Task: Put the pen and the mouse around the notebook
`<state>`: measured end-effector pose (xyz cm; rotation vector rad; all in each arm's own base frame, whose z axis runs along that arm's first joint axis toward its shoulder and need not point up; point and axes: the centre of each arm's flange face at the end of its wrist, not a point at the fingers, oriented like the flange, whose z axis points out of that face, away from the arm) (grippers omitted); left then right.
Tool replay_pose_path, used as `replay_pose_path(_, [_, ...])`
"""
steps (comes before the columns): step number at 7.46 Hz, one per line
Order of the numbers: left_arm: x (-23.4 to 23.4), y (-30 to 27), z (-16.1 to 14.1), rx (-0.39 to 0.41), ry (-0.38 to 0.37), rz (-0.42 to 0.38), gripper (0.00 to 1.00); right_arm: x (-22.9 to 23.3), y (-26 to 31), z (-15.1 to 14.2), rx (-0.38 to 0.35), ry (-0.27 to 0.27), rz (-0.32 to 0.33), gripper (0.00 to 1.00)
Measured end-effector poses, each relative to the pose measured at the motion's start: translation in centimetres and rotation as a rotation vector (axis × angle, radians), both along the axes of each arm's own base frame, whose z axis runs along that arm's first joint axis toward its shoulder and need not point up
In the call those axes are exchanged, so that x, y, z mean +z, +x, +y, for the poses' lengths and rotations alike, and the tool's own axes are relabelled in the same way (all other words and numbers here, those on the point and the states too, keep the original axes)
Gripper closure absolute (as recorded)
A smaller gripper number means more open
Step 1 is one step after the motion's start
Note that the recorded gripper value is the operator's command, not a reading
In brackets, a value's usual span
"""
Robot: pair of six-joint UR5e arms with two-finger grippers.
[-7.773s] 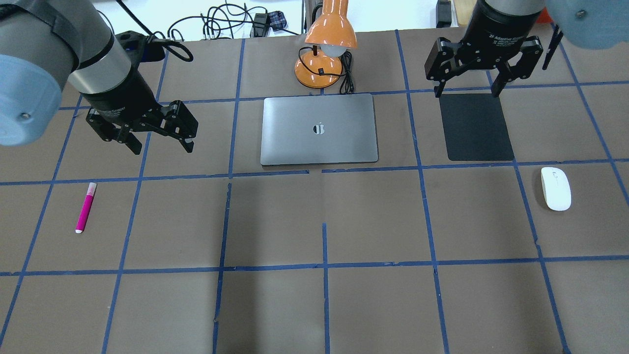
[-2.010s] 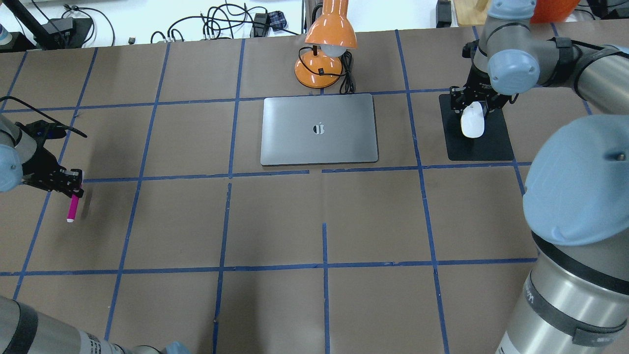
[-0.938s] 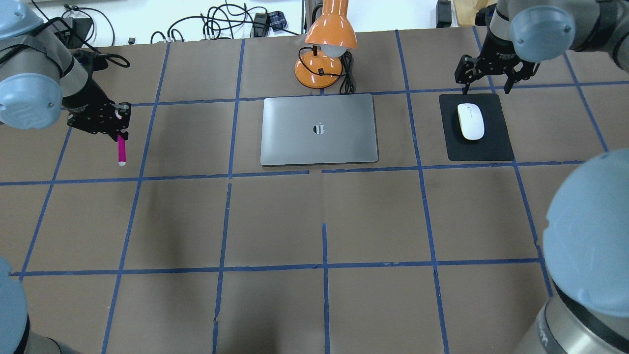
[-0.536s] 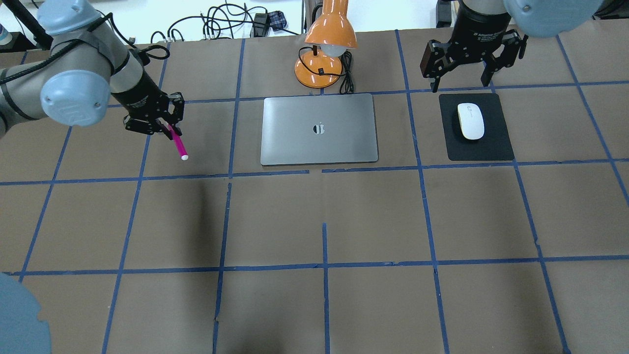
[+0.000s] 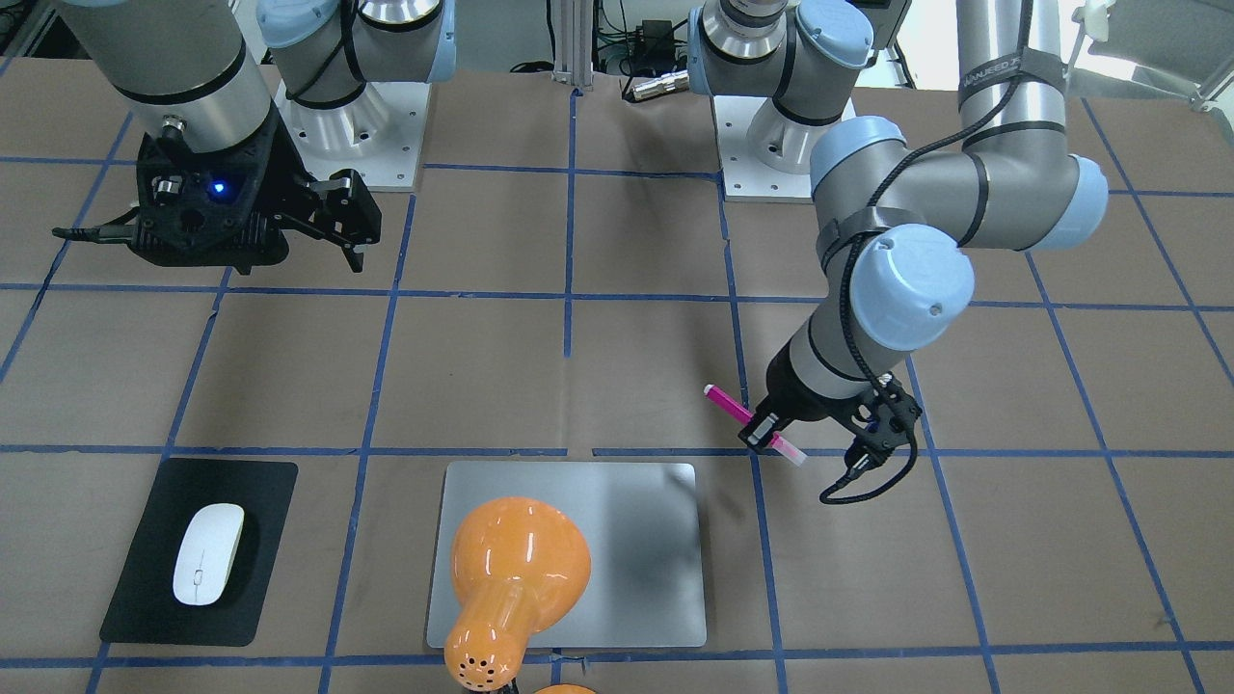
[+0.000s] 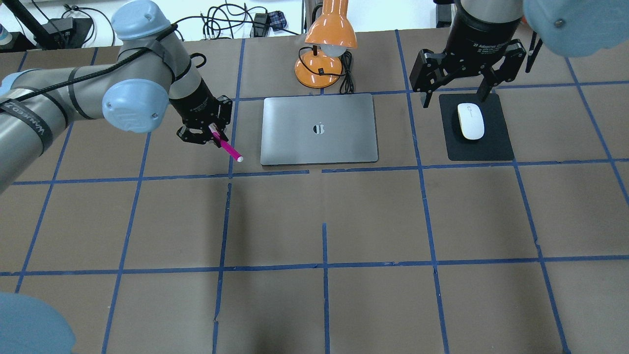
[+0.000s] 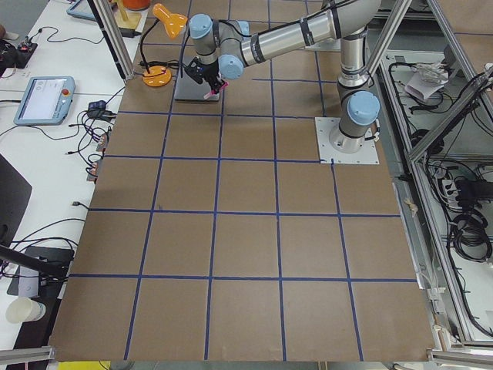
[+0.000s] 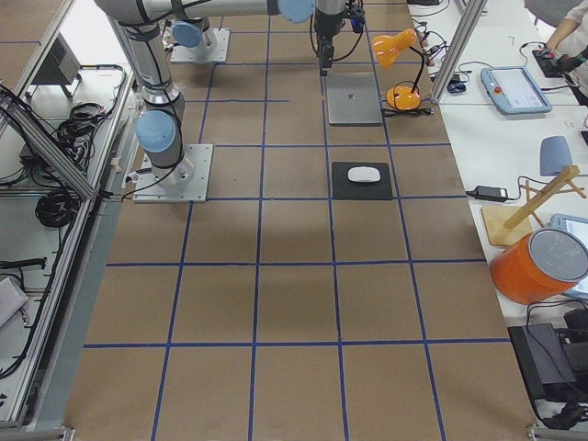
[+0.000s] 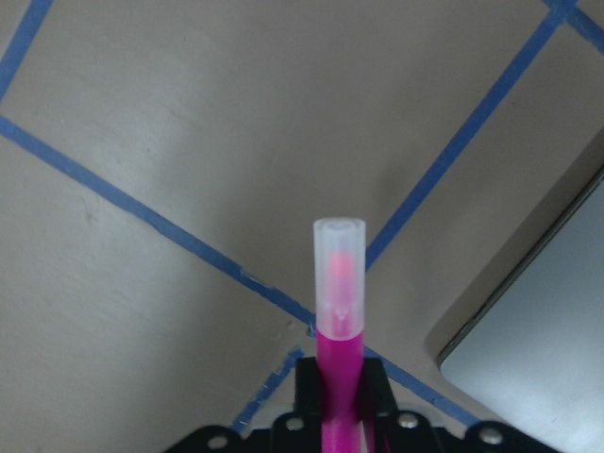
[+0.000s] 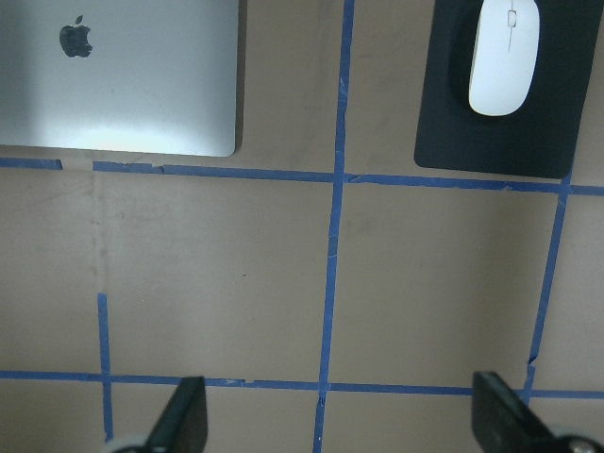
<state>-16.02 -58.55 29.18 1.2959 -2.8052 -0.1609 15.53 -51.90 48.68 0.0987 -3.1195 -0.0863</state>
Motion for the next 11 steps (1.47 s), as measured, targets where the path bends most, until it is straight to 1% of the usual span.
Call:
replay_pose_path(1, [-0.4,-2.7,0.6,0.083,0.008,-0.009,1.0,-0.3,0.0,0.0,0.001,0.007,0.001,0.0])
replay_pose_path(2, [-1.1,-5.3,1.4,0.136,0.018,-0.017,1.0,-0.5,0.0,0.0,0.001,0.01,0.001,0.0])
replay_pose_path(3, [-2.2,-7.8,2.2,0.171,0.007,-0.02,1.0,-0.6,0.0,0.1,0.001,0.012,0.001,0.0])
replay_pose_path(4, [-3.5,-9.8,2.7,0.224,-0.023,-0.012,1.0,-0.8,0.0,0.1,0.001,0.012,0.001,0.0])
replay_pose_path(5, [-4.7,-11.5,3.3,0.279,-0.037,-0.007,1.0,-0.8,0.0,0.1,0.001,0.011,0.0,0.0])
replay_pose_path(7, [-6.3,-15.0,5.2,0.338,-0.026,-0.013,1.0,-0.9,-0.2,0.0,-0.002,0.014,-0.003,0.0])
replay_pose_path(8, [-6.8,-16.2,6.0,0.35,-0.014,-0.018,1.0,-0.9,-0.3,0.0,-0.005,0.014,-0.012,0.0])
replay_pose_path(9, [-7.5,-17.0,6.9,0.358,0.002,-0.026,1.0,-0.8,-0.2,0.2,-0.005,0.013,-0.019,0.0])
replay_pose_path(11, [-9.7,-17.3,8.4,0.405,0.047,-0.051,1.0,-0.8,-0.4,0.2,-0.004,0.017,-0.014,0.0])
